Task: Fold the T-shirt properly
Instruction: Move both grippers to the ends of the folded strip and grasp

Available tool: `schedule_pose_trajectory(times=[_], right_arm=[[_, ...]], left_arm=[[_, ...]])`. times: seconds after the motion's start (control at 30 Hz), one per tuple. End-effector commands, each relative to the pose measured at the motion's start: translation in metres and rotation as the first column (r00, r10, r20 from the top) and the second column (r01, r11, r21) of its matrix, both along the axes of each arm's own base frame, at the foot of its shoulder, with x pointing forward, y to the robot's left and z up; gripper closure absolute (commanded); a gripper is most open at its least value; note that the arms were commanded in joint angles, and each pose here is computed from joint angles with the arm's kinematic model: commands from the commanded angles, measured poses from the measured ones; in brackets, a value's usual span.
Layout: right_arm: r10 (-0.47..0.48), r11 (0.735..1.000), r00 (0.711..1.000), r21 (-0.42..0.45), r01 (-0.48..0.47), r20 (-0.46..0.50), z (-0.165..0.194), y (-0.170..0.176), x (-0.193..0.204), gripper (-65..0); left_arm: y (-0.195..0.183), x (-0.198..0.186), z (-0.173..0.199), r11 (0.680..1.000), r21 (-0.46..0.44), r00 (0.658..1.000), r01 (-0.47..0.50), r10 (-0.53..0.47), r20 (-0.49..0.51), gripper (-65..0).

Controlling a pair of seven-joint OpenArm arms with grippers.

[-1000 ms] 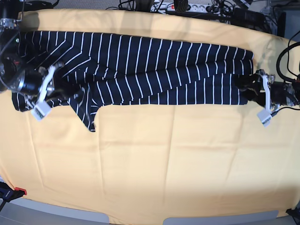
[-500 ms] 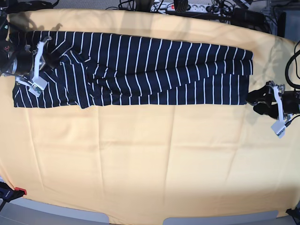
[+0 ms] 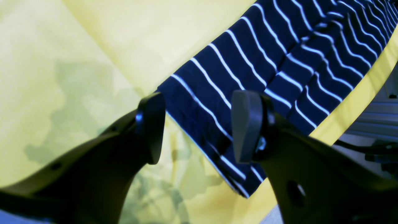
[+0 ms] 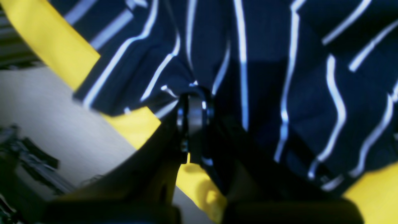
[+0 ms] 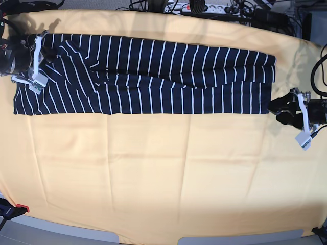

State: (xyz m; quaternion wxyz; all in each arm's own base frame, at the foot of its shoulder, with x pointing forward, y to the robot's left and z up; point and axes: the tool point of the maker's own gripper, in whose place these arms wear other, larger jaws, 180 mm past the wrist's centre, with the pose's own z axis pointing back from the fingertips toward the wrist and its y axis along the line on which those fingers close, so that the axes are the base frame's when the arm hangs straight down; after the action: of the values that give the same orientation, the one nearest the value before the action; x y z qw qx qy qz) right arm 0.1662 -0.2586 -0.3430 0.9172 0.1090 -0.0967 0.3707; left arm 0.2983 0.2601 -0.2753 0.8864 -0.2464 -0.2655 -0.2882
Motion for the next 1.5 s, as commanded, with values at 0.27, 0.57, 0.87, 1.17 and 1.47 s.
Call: schedule_pose_trajectory(times=[0.27,0.57,0.87,1.17,1.47], right_arm=[[0.013,0.997,0.990,-0.075,-0.002,0.141,0.009,-0.015,0.027,-4.0],[0.046,0.976,0.999,-0.215,-0.040,0.022,0.013,-0.042,0.010,-39.4],[0.082,0.995,0.969,-0.069,-0.068,0.231,0.060,-0.005,0.044,-39.0],[-0.126,0.989,0.863,-0.007,0.149,0.489,0.039,-0.014,0.088,0.0],[-0.345,0.938,0.878,0.129,0.321,0.331,-0.038,-0.020,0.062,0.0]], left_arm=[[0.029,0.006,0.031,0.997,0.077,0.999,-0.018,0.014,0.052,-35.8],[0.062,0.003,0.053,0.981,0.188,0.998,-0.040,0.030,0.059,-35.8],[0.072,0.017,0.082,0.974,0.218,0.990,-0.064,0.035,0.134,-35.8],[0.116,0.037,0.087,0.947,0.071,0.940,-0.312,0.297,0.171,-35.8],[0.183,0.011,0.068,0.809,-0.128,0.817,-0.574,0.577,-0.014,-35.8]])
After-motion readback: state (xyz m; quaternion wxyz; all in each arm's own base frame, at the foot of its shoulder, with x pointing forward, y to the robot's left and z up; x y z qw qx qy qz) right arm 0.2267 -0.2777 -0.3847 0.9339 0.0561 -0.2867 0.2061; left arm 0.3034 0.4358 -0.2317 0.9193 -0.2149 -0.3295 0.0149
